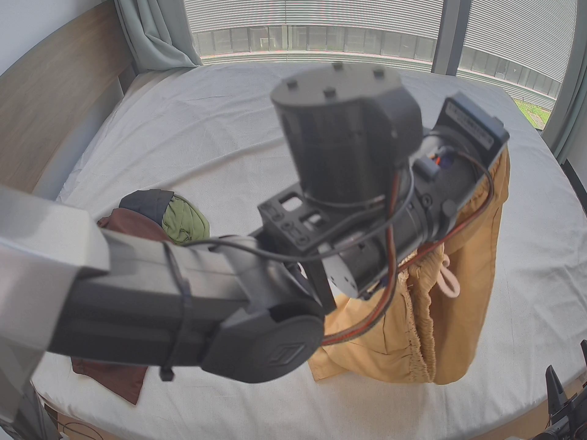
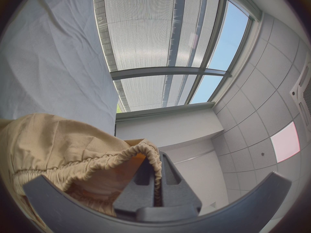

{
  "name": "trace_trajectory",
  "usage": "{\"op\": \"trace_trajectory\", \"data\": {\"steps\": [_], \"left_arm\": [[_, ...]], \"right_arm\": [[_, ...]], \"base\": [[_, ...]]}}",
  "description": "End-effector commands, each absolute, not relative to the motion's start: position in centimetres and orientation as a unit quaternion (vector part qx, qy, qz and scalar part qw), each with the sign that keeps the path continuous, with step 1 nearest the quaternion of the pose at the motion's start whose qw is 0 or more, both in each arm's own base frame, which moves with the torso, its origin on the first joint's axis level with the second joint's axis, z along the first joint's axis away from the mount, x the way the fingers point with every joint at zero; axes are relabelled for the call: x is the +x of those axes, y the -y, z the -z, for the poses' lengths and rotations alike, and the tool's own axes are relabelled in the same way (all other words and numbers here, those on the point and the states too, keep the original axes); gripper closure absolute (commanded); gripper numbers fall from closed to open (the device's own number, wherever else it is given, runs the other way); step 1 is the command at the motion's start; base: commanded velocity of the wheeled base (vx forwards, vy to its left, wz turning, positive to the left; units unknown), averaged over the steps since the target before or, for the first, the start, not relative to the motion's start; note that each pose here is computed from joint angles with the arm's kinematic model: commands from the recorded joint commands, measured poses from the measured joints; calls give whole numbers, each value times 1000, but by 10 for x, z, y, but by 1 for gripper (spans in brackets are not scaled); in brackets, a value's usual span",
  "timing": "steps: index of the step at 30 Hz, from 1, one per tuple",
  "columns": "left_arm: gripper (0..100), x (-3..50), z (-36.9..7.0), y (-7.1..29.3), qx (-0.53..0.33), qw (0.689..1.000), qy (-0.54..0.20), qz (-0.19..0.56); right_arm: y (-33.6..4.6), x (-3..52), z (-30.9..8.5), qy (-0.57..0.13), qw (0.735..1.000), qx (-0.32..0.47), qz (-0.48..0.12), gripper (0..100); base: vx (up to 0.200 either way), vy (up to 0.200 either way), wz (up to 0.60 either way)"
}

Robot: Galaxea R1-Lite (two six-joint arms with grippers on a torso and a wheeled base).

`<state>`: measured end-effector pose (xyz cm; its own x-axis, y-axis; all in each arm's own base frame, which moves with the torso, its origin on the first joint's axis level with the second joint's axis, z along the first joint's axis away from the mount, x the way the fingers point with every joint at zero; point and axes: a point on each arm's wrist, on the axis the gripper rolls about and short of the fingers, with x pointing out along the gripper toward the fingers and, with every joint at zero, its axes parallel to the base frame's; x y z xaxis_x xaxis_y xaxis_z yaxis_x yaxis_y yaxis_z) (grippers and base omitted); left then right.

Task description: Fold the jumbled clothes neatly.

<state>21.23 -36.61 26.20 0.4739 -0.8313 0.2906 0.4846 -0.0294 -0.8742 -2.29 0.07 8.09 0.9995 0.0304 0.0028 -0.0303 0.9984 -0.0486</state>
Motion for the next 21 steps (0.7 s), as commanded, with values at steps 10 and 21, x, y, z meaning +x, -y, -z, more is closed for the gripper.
{"op": "trace_trajectory", "data": {"steps": [10,21], "left_arm": [[100,250,-232,297,-500,747,-149,413],[100,264,-181,255,-453,786,-127,400]], "right_arm": [[-1,-23,-76,0,1000,-25,-15,0],[-1,-23,-76,0,1000,-25,-15,0]], "base": [[0,0,0],[0,0,0]]}}
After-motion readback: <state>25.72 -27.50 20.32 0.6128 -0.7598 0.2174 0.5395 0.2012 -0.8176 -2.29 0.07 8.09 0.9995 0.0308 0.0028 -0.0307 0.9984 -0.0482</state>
